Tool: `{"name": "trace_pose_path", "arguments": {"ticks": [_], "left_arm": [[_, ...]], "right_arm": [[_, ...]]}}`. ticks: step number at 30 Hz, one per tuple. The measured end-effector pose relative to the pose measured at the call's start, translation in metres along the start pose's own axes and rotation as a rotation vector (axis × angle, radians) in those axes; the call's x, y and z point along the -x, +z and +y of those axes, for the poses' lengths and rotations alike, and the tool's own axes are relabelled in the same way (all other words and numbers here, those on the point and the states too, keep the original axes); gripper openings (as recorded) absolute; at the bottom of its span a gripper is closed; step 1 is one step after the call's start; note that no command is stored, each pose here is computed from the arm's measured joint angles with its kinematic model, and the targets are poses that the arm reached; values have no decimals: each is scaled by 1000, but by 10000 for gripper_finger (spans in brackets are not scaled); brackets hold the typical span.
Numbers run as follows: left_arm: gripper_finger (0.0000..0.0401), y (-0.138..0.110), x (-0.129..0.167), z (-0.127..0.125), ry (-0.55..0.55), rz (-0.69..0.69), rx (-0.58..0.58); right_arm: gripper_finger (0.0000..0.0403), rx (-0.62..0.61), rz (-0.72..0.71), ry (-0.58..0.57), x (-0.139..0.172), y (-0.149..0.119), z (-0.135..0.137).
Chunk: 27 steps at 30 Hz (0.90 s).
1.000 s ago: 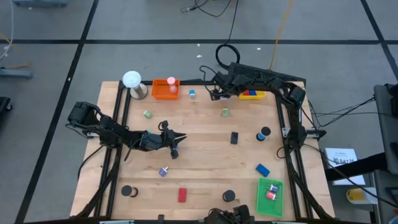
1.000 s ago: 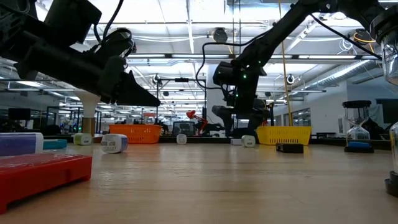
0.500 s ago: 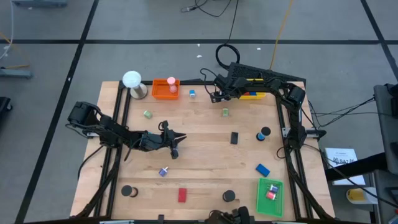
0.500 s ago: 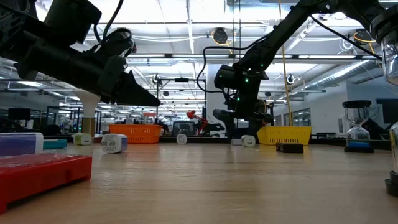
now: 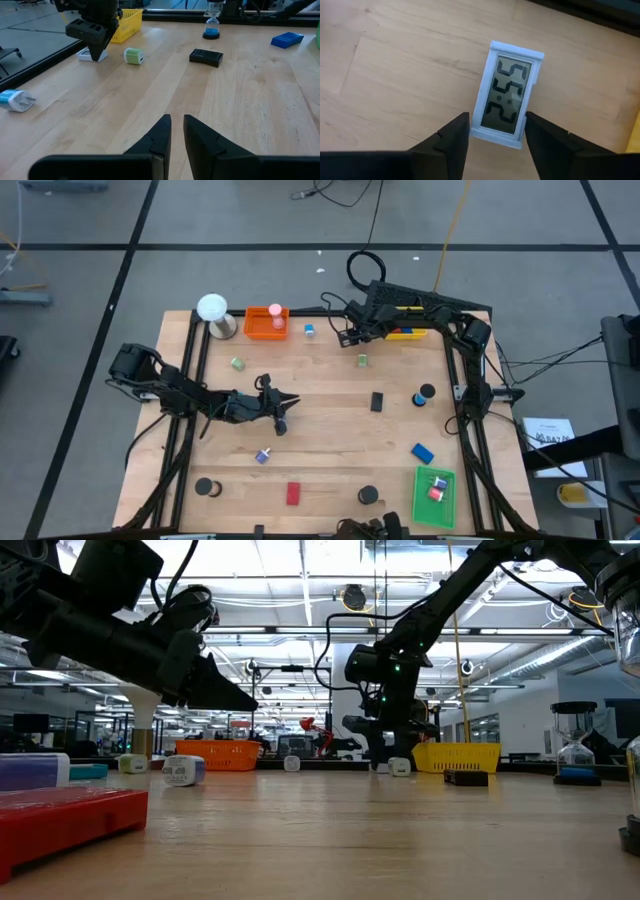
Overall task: Pick & Place Office items
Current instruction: Put the white timer into the yellow basket
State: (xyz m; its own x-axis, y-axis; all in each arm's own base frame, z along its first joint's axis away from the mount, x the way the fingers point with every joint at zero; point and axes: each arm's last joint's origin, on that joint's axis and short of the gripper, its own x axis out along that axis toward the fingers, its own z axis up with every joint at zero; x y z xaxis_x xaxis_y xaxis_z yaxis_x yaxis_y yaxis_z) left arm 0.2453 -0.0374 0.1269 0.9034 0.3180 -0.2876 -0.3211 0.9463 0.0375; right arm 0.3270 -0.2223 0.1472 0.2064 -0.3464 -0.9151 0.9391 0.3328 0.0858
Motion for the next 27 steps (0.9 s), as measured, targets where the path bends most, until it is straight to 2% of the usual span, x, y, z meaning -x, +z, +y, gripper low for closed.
{"name": "trace_pose_path", "arguments": {"ticks": [7,13,22,27], "left_arm": [[56,0,0,0,0,0,0],[56,0,0,0,0,0,0],[56,0,0,0,0,0,0],[56,0,0,0,0,0,0]], "right_arm": [[167,6,10,52,9,3,-1],[168,11,-20,73,38,7,-4],[167,16,-74,98,117,9,-25],[167,-4,-104,50,166,0,-51]]}}
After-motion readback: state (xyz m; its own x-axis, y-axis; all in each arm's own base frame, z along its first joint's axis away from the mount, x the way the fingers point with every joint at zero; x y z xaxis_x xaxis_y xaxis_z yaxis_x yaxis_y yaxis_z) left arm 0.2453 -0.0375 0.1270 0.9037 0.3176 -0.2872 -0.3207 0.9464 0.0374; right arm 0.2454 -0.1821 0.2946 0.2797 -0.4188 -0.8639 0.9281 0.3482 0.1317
